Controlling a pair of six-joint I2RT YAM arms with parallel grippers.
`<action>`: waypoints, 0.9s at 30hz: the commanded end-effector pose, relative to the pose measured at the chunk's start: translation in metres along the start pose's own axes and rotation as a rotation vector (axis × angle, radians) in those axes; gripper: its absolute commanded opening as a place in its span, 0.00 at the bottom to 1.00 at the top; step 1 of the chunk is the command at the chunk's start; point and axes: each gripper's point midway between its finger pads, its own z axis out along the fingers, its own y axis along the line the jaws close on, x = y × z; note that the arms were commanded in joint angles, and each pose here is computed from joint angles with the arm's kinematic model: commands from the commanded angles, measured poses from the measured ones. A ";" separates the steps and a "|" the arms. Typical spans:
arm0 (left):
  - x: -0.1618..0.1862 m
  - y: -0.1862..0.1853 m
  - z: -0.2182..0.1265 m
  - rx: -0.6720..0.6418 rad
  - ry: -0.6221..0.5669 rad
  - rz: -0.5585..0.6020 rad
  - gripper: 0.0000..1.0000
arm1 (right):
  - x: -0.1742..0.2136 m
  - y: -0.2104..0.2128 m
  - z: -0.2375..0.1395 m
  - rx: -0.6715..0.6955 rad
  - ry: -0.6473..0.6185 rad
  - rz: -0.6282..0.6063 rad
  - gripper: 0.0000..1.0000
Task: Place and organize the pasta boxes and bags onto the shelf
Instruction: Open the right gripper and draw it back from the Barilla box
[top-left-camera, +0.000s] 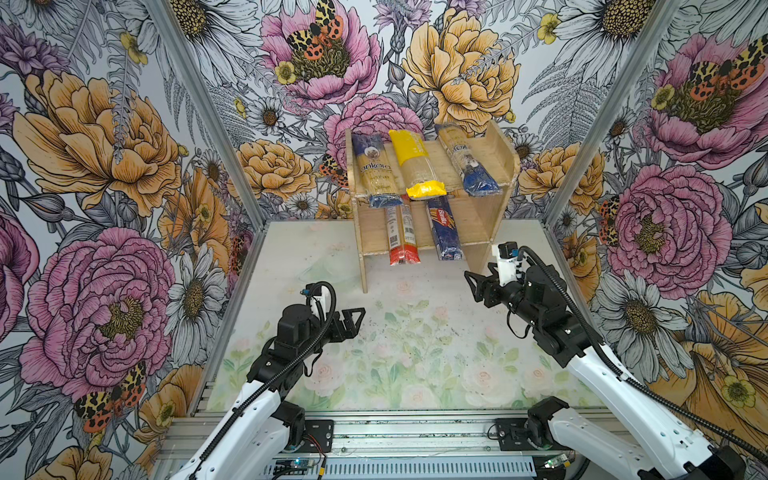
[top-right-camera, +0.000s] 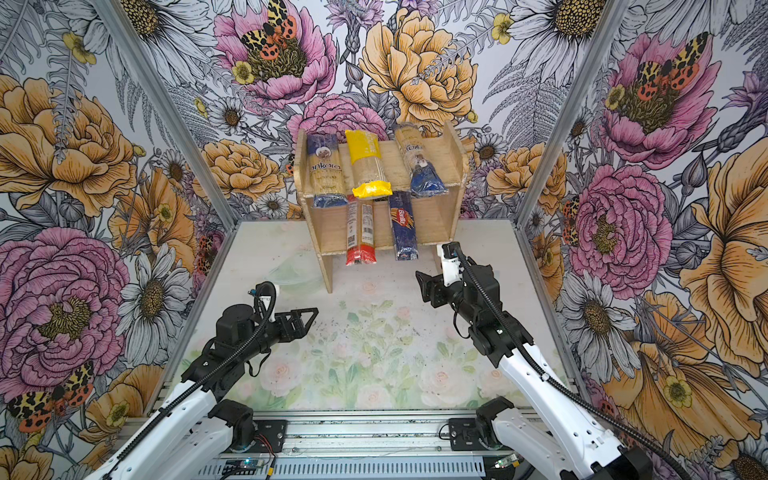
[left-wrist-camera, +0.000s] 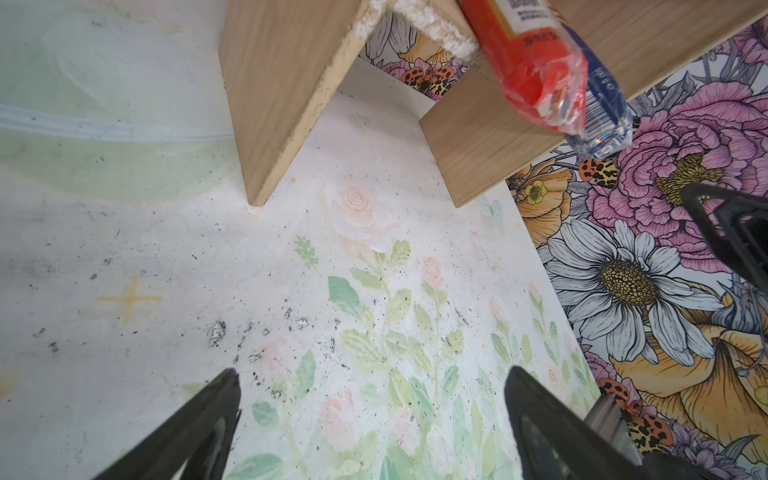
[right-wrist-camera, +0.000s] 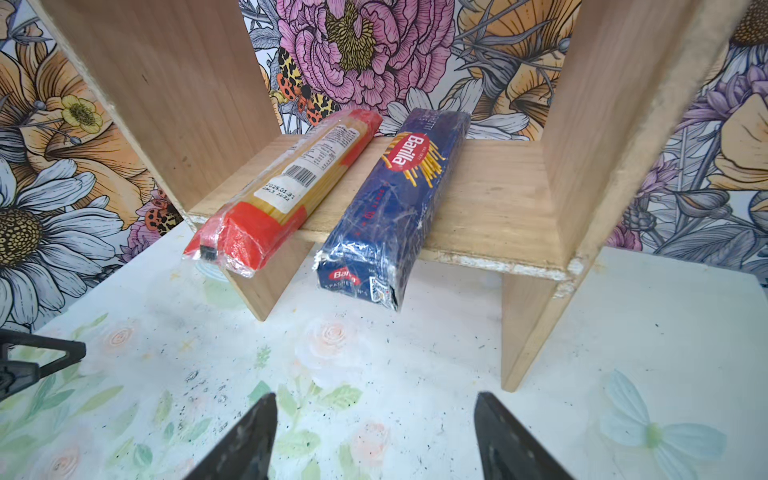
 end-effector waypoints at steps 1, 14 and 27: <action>-0.020 -0.010 -0.004 0.004 -0.027 0.055 0.99 | 0.009 0.000 -0.004 -0.030 0.020 -0.001 0.77; -0.081 -0.030 -0.013 -0.045 -0.177 0.208 0.99 | 0.047 -0.031 0.015 0.021 0.131 0.016 0.78; -0.125 0.017 -0.007 -0.267 -0.340 0.343 0.99 | 0.056 -0.076 0.024 0.163 0.102 0.040 0.80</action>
